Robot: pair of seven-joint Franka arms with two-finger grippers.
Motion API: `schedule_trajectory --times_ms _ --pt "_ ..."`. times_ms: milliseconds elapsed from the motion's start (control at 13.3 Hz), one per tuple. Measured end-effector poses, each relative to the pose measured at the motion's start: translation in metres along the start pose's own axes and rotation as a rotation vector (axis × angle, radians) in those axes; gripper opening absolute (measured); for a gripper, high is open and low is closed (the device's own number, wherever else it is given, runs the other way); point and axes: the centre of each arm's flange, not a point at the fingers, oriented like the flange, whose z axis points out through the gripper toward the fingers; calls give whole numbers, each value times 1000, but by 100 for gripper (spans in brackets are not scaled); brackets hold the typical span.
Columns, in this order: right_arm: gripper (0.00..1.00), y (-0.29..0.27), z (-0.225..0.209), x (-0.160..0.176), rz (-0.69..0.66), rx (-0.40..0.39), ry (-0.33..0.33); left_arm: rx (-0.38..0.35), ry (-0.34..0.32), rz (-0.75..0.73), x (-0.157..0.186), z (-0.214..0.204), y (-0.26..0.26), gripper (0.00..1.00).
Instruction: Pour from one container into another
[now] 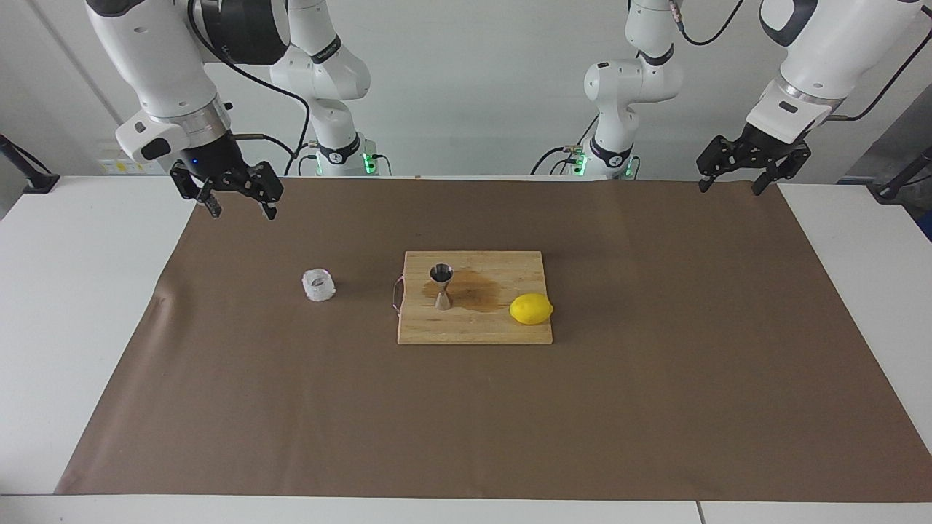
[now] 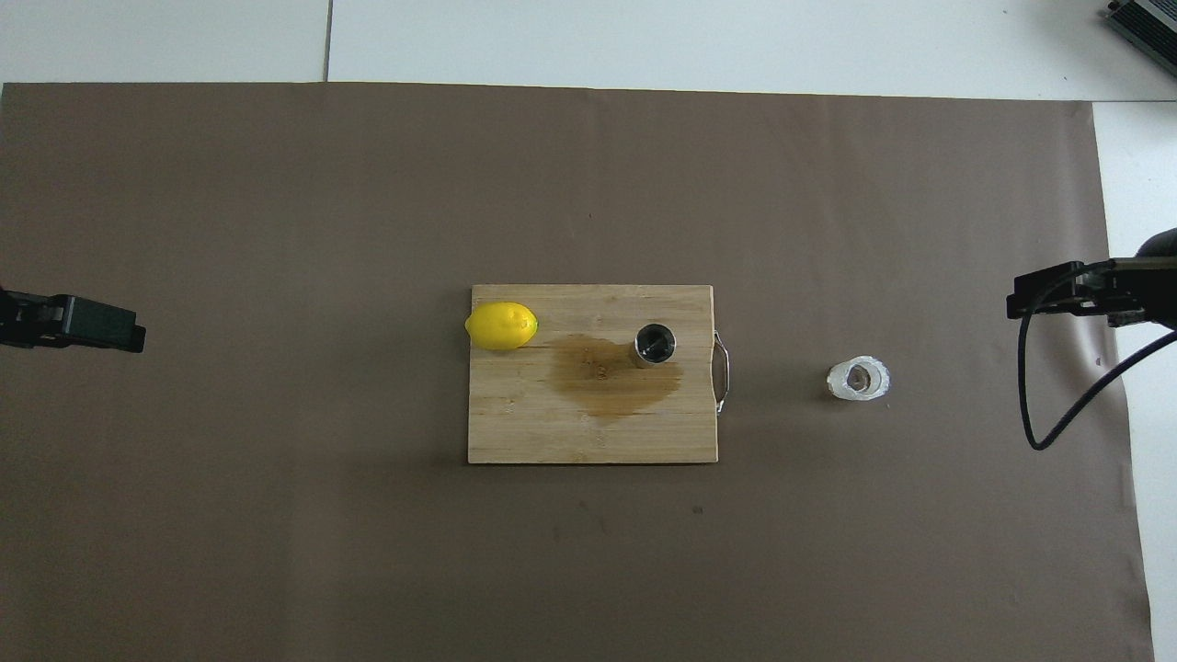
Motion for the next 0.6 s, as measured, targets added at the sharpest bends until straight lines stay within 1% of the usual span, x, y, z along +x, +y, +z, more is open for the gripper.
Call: schedule_trajectory --times_ms 603 --pt "100 -5 0 -3 -4 0 -1 0 0 0 0 0 0 100"
